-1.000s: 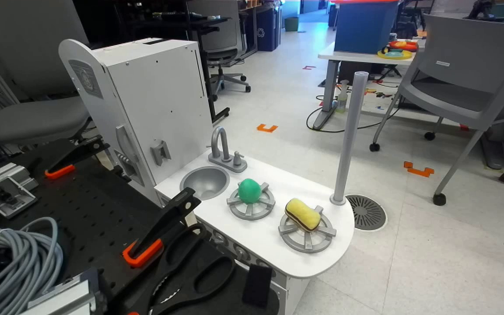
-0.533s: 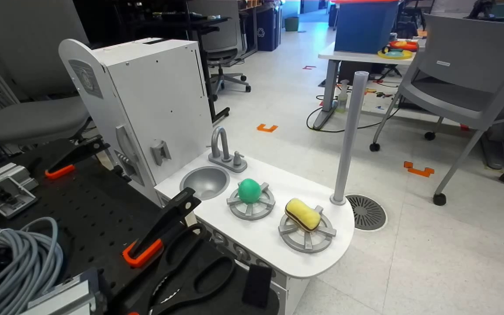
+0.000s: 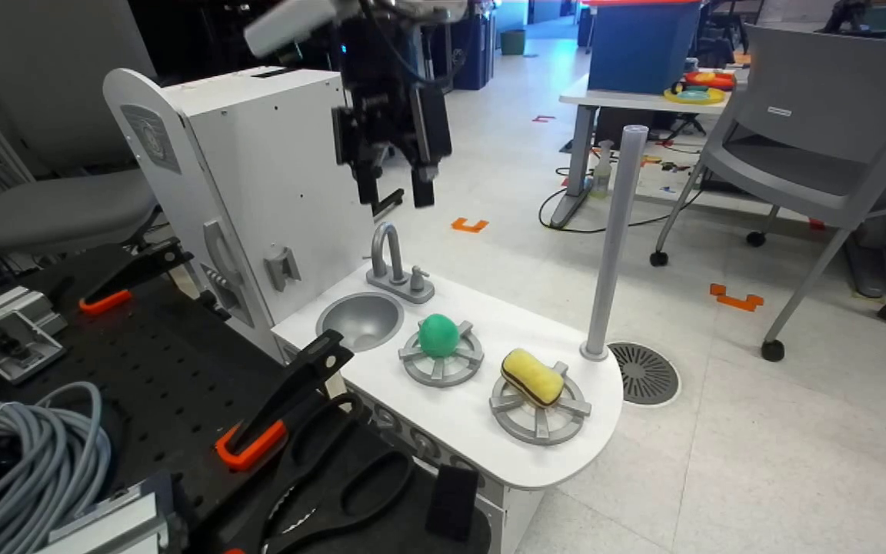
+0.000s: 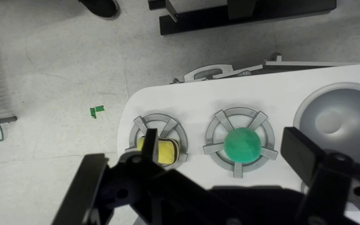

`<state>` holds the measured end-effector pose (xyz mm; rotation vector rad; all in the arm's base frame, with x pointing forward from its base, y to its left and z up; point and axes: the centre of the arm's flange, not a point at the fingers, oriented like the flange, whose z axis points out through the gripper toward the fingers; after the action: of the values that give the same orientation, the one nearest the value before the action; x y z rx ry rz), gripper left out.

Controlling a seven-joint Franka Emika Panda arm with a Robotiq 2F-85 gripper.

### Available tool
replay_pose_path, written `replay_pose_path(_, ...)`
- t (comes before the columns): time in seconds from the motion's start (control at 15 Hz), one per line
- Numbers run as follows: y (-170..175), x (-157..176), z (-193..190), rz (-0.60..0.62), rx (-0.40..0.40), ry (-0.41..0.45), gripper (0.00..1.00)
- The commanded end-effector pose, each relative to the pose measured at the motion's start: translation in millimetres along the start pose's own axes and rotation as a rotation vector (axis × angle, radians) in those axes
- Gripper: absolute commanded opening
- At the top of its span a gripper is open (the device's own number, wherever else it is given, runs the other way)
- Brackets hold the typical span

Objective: Remove the green plush toy from the left side of the stove.

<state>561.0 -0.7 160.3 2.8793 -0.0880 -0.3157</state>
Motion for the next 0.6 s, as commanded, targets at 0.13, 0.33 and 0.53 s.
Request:
replay_pose_path(0.13, -37, 61, 103, -0.002, -0.005, 0.062, 1.00)
replay_pose_path(0.33, -62, 74, 132, -0.029, 0.037, 0.091, 1.00)
replay_pose_path(0.53, -82, 88, 147, -0.037, 0.058, 0.122, 1.00)
